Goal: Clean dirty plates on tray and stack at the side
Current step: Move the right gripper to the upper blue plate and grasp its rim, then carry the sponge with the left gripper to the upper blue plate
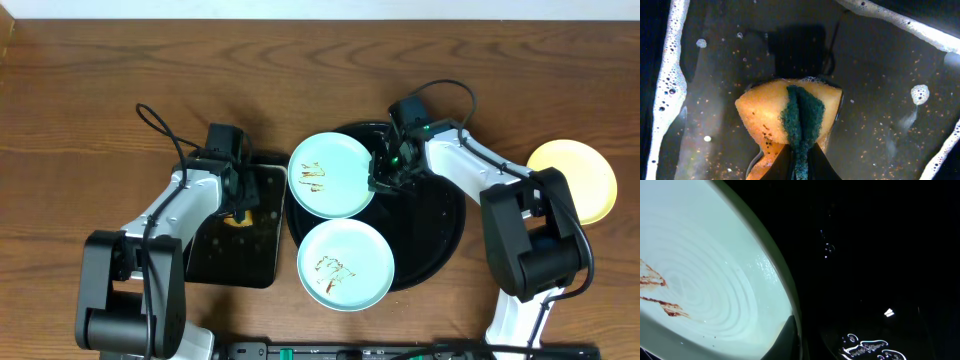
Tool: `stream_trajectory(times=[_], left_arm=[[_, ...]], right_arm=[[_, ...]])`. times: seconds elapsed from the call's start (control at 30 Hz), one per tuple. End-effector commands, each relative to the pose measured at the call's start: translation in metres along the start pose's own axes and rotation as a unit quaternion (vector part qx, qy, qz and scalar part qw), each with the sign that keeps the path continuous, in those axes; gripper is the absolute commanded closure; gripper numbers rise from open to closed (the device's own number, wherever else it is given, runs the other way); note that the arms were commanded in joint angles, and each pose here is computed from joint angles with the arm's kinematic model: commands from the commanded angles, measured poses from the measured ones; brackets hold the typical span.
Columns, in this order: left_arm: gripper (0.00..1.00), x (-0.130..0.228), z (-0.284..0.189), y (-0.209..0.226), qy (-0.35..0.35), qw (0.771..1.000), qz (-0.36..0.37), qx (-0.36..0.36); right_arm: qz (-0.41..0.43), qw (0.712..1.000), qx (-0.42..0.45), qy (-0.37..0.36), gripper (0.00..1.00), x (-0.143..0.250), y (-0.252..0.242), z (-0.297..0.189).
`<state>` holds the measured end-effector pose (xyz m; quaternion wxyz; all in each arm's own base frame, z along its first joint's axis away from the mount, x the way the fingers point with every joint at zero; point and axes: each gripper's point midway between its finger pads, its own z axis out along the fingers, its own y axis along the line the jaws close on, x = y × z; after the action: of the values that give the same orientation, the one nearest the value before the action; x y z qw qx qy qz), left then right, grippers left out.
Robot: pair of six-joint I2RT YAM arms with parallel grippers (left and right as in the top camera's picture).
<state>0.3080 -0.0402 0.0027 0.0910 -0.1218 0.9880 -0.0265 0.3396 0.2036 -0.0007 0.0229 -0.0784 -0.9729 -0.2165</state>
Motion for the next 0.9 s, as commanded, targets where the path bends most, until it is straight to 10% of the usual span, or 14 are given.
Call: stream_trajectory(times=[0.0, 0.87], left_arm=[[0.93, 0.039, 0.020, -0.003, 0.077, 0.997, 0.009, 0.017], [0.93, -0.014, -0.132, -0.106, -0.041, 0.953, 0.056, 0.295]], right_arm=[[0.012, 0.997, 0.076, -0.002, 0.99, 0.004, -0.036, 0.021], [0.022, 0.987, 0.161, -0.010, 0.99, -0.010, -0.103, -0.005]])
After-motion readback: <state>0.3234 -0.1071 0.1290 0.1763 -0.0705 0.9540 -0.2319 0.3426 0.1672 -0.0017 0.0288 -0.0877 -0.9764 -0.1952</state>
